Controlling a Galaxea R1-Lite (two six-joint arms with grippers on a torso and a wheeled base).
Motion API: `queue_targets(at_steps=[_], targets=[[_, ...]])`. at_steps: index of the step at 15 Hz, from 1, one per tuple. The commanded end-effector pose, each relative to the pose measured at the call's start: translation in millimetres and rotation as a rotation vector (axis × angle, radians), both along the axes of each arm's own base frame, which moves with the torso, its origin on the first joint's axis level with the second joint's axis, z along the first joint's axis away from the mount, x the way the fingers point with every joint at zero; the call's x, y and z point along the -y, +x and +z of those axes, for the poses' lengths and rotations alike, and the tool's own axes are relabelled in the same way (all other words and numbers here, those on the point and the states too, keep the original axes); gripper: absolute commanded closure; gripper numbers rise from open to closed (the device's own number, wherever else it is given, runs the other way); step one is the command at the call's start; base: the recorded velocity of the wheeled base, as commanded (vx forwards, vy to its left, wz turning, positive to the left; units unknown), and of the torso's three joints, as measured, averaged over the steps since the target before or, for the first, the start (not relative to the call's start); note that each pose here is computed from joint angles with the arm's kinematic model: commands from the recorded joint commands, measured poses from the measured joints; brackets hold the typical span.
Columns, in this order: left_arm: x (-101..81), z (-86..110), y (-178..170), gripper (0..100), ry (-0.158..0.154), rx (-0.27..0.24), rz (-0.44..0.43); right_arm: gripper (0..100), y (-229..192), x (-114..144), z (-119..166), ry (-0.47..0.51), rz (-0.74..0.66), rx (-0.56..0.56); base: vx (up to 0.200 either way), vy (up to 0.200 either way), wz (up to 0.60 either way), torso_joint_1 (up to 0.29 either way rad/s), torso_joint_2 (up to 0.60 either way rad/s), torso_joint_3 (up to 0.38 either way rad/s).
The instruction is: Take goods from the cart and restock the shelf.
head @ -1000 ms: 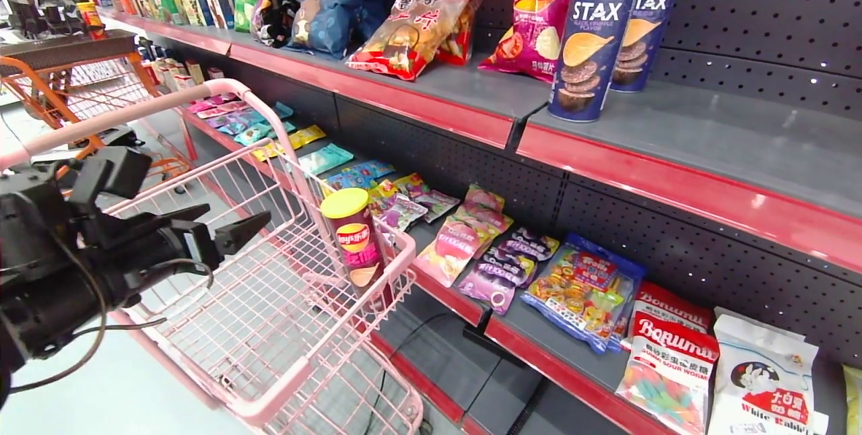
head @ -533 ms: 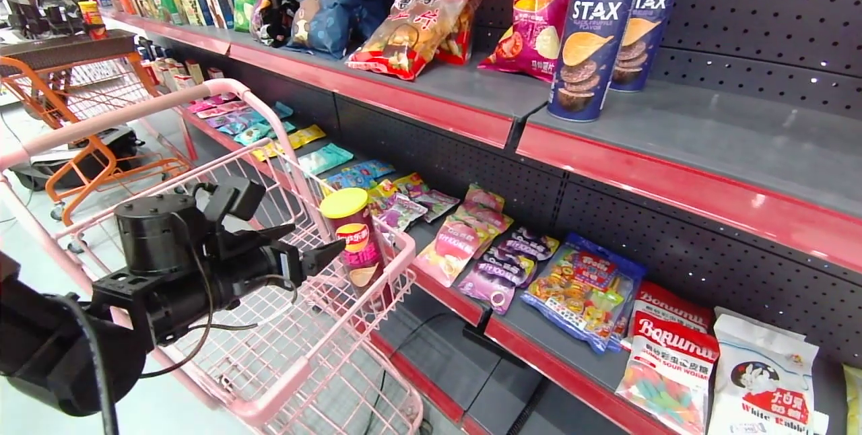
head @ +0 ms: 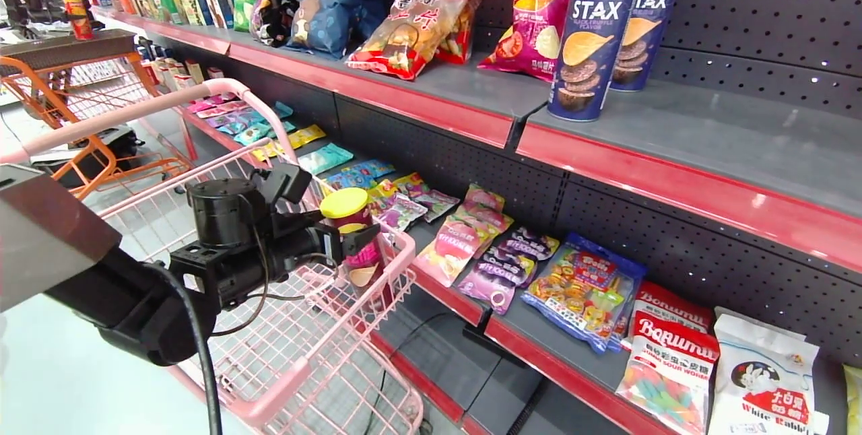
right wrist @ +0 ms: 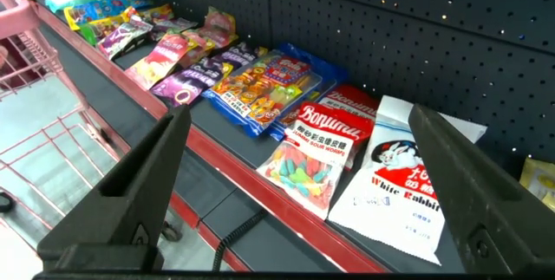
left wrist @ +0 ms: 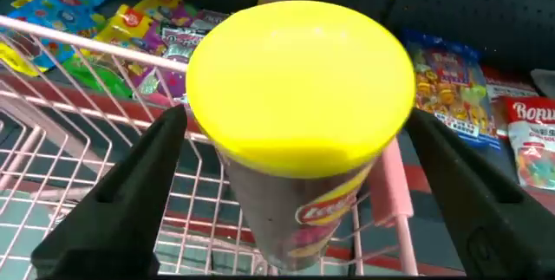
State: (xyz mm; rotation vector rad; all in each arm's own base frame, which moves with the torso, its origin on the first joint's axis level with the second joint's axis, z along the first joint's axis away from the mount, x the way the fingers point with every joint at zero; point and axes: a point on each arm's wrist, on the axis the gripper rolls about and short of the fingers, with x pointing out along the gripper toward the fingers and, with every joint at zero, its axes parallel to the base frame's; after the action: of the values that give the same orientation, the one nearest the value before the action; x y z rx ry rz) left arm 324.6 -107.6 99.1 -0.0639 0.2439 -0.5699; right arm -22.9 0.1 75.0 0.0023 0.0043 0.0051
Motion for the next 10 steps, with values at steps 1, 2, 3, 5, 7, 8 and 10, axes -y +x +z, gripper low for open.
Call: queue_targets(at_steps=[1,2,3,5,7,8,10], targets=[[4.0,-10.1,5,0,0.006,-0.022,-0.007,0,0,0,0,0.001,0.001,-0.002,0.0,0.0,0.0,0.0,0.0,0.0],[6.7,-11.4,5,0,0.008,-0.025,-0.013,0,0,0,0,0.001,0.001,0.0,0.0,0.0,0.0,0.0,0.0,0.0],[11.2,-15.4,5,0,0.011,-0.035,-0.026,0,0,0,0,0.001,0.001,0.0,0.0,0.0,0.0,0.0,0.0,0.0],[13.4,-19.4,8,0,0.014,-0.037,-0.028,0,0,0,0,0.001,0.001,0.001,0.0,0.0,0.0,0.0,0.0,0.0],[15.1,-20.3,13,0,0.015,-0.028,-0.025,0,0,0,0,0.001,0.001,0.0,0.0,0.0,0.0,0.0,0.0,0.0],[14.7,-20.5,14,100,0.018,-0.025,-0.025,0,0,0,0,0.001,0.001,0.001,0.0,0.0,0.0,0.0,0.0,0.0],[15.3,-20.2,14,100,0.022,-0.021,-0.027,0,0,0,0,0.001,0.001,0.001,0.0,0.0,0.0,0.0,0.0,0.0]])
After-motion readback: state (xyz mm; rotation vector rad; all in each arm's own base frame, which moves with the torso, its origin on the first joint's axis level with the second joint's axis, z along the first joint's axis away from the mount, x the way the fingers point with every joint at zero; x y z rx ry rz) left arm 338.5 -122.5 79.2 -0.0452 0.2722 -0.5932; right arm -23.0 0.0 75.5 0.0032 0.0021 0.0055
